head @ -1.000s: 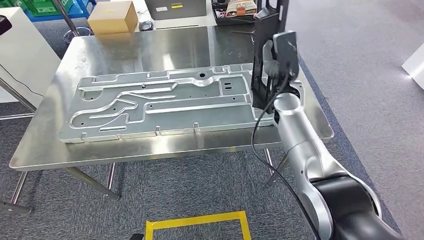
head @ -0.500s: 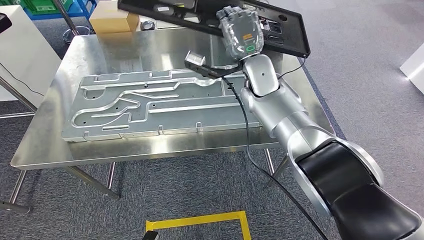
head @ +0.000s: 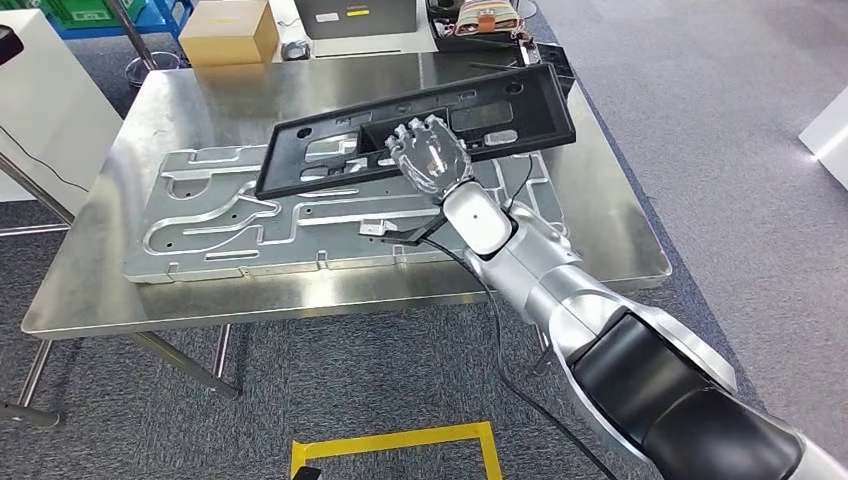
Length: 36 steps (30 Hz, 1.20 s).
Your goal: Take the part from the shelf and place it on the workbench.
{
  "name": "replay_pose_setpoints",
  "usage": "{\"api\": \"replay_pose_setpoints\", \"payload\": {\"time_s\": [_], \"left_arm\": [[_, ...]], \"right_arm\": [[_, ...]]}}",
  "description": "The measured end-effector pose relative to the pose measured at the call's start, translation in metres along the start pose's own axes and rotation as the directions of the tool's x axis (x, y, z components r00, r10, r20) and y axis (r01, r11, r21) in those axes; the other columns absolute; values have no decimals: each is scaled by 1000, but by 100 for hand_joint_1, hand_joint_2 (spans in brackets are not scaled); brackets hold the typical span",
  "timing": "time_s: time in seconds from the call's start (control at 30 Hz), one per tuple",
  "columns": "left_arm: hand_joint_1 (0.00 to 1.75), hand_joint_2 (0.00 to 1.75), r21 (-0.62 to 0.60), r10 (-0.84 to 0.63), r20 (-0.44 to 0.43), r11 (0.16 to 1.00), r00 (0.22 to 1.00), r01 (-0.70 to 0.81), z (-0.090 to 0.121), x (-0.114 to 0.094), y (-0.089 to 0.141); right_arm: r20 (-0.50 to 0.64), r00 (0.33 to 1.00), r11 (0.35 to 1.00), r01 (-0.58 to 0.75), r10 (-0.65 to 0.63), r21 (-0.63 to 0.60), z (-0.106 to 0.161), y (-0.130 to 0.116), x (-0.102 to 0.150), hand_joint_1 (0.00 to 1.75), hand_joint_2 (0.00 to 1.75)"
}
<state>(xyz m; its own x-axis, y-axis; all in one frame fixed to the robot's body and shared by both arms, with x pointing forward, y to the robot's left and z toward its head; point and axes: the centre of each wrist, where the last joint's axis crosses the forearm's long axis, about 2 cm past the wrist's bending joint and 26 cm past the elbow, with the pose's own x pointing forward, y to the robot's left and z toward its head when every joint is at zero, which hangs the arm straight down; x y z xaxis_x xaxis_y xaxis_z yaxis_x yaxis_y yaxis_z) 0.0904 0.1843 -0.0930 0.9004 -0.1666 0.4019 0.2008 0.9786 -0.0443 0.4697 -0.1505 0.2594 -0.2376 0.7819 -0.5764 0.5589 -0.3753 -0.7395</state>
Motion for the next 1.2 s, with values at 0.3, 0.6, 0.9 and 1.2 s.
{"api": "replay_pose_setpoints", "payload": {"time_s": [0.3,0.6,0.9,1.2], "left_arm": [[0,175,-7,-15,1,1000,1000,15,1,-4,0],[0,175,-8,-26,-9,1000,1000,26,1,-4,0],[0,175,6,-31,-4,1000,1000,31,0,-3,2],[0,175,24,-38,13,999,999,38,-1,2,4]], "right_arm": [[-34,999,994,-18,22,111,34,39,-6,175,175],[-34,999,987,-26,32,157,57,60,-12,175,175],[-56,998,993,20,-14,117,65,66,-11,175,175],[-86,994,993,71,-63,99,73,71,-9,175,175]]}}
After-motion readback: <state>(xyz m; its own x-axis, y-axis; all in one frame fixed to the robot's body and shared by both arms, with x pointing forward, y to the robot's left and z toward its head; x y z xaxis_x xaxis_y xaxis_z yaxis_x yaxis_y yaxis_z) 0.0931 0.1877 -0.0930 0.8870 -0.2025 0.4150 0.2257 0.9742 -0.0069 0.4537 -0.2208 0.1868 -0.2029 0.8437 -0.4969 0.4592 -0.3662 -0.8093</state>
